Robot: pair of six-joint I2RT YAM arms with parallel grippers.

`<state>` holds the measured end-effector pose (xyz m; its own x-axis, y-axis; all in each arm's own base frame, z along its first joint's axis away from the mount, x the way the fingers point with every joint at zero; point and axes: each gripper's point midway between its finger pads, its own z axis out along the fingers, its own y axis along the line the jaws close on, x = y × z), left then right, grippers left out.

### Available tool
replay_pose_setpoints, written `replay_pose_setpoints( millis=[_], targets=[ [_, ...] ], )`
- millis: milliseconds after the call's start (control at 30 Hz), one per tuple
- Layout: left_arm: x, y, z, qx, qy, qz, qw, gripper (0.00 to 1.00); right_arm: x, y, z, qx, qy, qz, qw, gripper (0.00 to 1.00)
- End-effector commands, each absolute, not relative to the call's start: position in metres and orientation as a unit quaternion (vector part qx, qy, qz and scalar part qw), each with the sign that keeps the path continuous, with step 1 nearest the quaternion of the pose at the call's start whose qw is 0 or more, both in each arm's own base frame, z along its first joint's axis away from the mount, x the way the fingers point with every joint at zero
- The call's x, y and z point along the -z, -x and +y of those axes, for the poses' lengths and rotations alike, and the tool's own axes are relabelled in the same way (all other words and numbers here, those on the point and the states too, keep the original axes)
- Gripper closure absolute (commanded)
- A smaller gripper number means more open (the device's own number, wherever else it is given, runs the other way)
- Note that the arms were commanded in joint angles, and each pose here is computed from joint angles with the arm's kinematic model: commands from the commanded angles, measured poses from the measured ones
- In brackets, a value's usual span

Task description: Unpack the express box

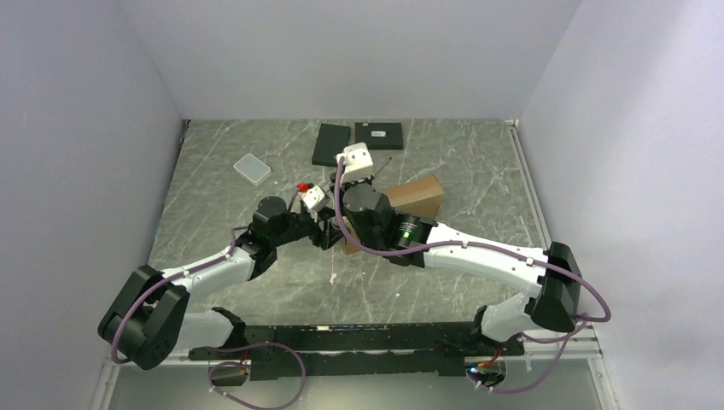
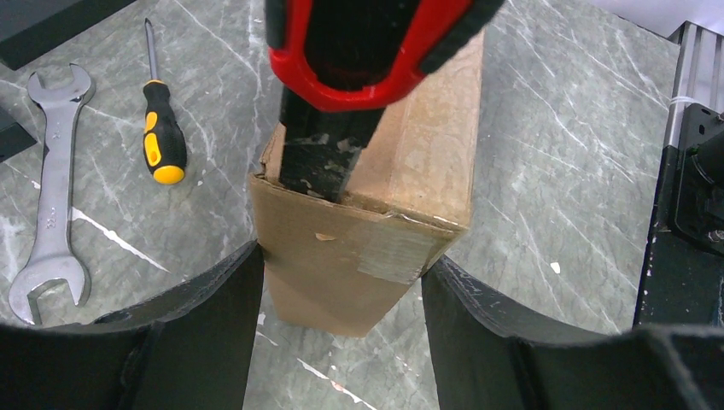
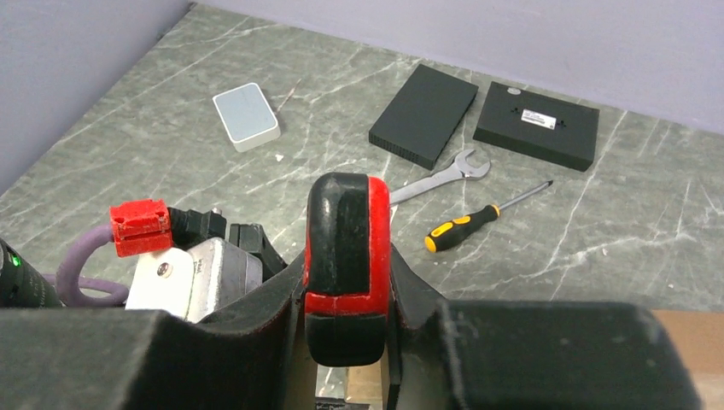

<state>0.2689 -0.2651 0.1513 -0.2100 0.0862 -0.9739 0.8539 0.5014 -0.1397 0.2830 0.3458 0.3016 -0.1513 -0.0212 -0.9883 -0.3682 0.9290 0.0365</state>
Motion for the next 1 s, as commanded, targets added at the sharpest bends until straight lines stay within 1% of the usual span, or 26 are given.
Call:
replay_pose_setpoints(
  millis=[0, 200, 333, 667, 967],
  targets=[
    [-0.176, -0.276, -0.264, 0.358, -0.332, 0.663, 0.567, 1.0, -0.304, -0.274, 0.339, -0.131, 0.117, 0.753, 0.634, 1.0],
    [-0.175, -0.278, -0.262, 0.356, -0.321, 0.667, 0.57, 1.0, -0.289, -0.26, 0.333, -0.108, 0.112, 0.771, 0.618, 1.0],
    [-0.176, -0.278, -0.262, 0.356, -0.319, 0.668, 0.57, 1.0, -0.291, -0.247, 0.334, -0.108, 0.117, 0.761, 0.629, 1.0],
    [-0.176, -0.279, -0.261, 0.353, -0.316, 0.669, 0.572, 1.0, -0.294, -0.234, 0.325, -0.107, 0.113, 0.745, 0.649, 1.0],
    [-0.175, -0.279, -0.26, 0.351, -0.316, 0.671, 0.572, 1.0, -0.296, -0.222, 0.321, -0.1, 0.111, 0.761, 0.631, 1.0]
  ],
)
